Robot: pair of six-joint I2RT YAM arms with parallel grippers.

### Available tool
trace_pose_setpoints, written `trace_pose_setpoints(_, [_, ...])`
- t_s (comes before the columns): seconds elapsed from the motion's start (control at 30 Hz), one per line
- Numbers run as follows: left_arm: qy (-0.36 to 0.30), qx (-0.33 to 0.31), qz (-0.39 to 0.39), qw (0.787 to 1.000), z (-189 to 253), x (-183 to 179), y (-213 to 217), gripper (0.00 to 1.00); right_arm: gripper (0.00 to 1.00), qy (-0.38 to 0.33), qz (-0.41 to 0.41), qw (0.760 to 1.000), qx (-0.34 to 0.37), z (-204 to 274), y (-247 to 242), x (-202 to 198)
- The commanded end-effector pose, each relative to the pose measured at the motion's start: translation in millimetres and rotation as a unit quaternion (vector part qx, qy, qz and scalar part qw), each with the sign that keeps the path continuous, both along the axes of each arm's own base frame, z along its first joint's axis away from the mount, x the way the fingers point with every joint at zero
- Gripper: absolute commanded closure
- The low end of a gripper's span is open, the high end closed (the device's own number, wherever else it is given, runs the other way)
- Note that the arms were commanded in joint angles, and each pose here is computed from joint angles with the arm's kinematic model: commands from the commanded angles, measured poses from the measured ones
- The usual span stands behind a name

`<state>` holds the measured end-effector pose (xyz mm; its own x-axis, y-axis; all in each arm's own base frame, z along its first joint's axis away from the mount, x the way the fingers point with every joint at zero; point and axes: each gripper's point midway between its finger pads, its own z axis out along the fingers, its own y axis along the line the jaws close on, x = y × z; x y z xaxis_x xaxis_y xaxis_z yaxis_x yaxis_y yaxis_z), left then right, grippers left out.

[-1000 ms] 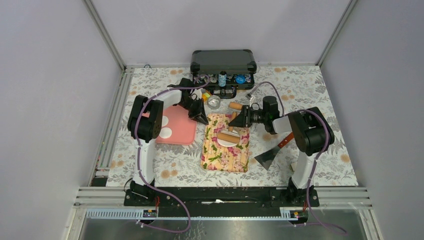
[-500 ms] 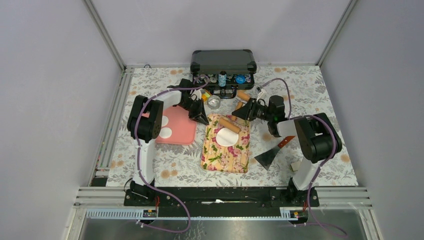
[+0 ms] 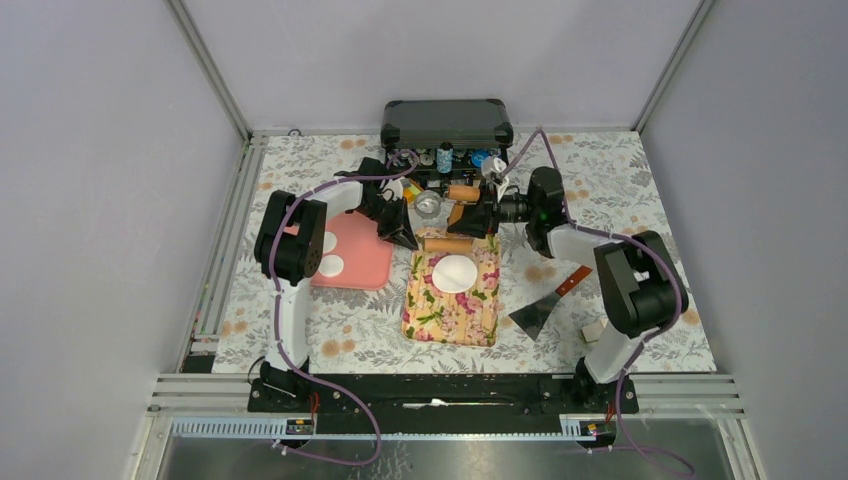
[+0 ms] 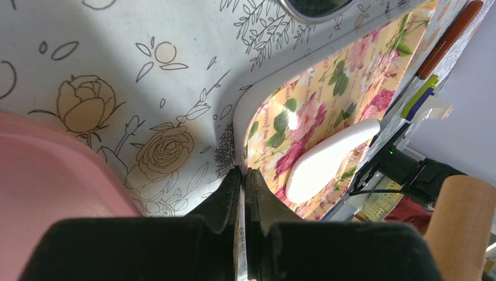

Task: Roll out the dumpling wrappers from the dough
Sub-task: Flatten out the dough on the work surface.

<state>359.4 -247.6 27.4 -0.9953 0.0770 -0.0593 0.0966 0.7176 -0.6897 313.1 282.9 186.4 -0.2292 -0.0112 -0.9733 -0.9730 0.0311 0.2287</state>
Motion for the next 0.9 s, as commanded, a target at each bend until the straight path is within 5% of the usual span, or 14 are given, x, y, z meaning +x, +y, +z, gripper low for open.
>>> trace_pose_setpoints(0.0, [-0.021,-0.012,-0.013,1.0,10,2,-3,1.0,1.0,-0.05,0.083,0.995,0.014,-7,10,-10])
trace_pose_setpoints(0.17, [-0.022,-0.011,-0.014,1.0,11,2,-4,1.0,1.0,-0.048,0.072,0.996,-0.01,-43,23,-17])
trace_pose_setpoints(0.37, [-0.02,-0.013,-0.013,1.0,12,2,-4,1.0,1.0,-0.089,0.049,0.985,-0.14,-102,27,-19])
trace_pose_setpoints(0.87, [-0.029,-0.015,-0.012,0.999,21,3,-3,1.0,1.0,-0.018,0.067,0.984,-0.163,-130,13,-71])
